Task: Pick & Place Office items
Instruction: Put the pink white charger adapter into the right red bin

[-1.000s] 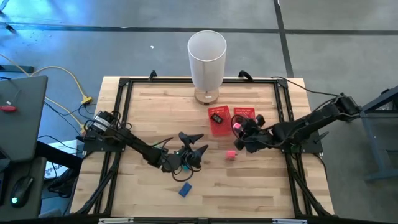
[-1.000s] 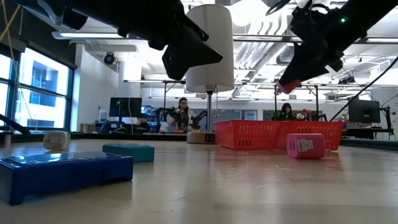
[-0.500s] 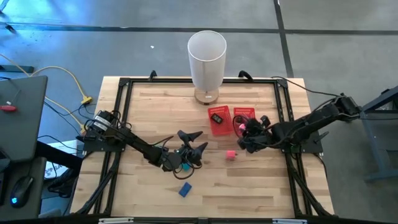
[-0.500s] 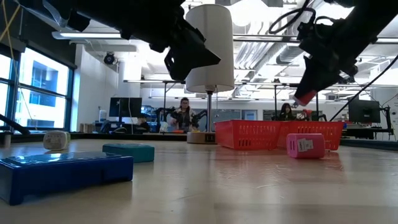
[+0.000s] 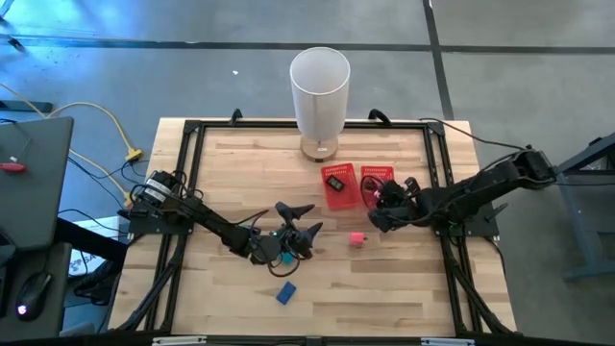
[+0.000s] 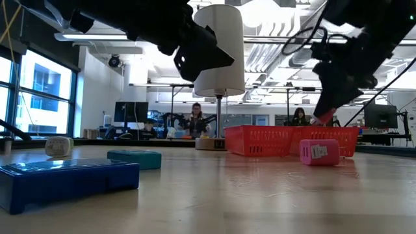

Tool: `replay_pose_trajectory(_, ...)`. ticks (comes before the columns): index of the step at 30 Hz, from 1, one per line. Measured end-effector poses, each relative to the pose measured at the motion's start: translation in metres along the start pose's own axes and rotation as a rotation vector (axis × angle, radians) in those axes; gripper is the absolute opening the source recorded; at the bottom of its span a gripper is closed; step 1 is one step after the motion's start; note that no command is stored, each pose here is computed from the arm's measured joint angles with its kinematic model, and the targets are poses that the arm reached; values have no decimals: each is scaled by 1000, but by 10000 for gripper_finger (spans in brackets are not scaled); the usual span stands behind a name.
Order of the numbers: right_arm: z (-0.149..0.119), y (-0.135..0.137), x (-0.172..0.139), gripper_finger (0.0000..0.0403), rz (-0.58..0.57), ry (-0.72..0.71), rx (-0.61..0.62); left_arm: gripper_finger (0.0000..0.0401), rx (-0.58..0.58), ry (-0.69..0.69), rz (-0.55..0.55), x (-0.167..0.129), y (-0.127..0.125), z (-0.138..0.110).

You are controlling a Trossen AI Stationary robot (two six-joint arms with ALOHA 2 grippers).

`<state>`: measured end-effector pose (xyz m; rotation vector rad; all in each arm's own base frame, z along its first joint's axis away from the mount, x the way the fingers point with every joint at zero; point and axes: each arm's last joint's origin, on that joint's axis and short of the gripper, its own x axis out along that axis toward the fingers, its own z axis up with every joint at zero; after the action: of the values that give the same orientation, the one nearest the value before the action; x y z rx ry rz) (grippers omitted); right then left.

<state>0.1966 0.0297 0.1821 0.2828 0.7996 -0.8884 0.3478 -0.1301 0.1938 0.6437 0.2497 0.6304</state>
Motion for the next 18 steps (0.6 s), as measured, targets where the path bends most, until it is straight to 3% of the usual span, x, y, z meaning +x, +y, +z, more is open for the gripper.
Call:
replay_pose_trajectory(9, -11, -7, 21, 118, 25, 4, -12, 300, -47, -44, -214, 4, -8, -7)
replay_pose_trajectory(13, -12, -7, 30, 118, 86, 8, -10, 300, -108, -42, -308, 10, -5, -10)
replay_pose_trajectory(18, -11, -11, 37, 118, 67, 9, -29, 300, -206, -19, -429, 16, 7, -10)
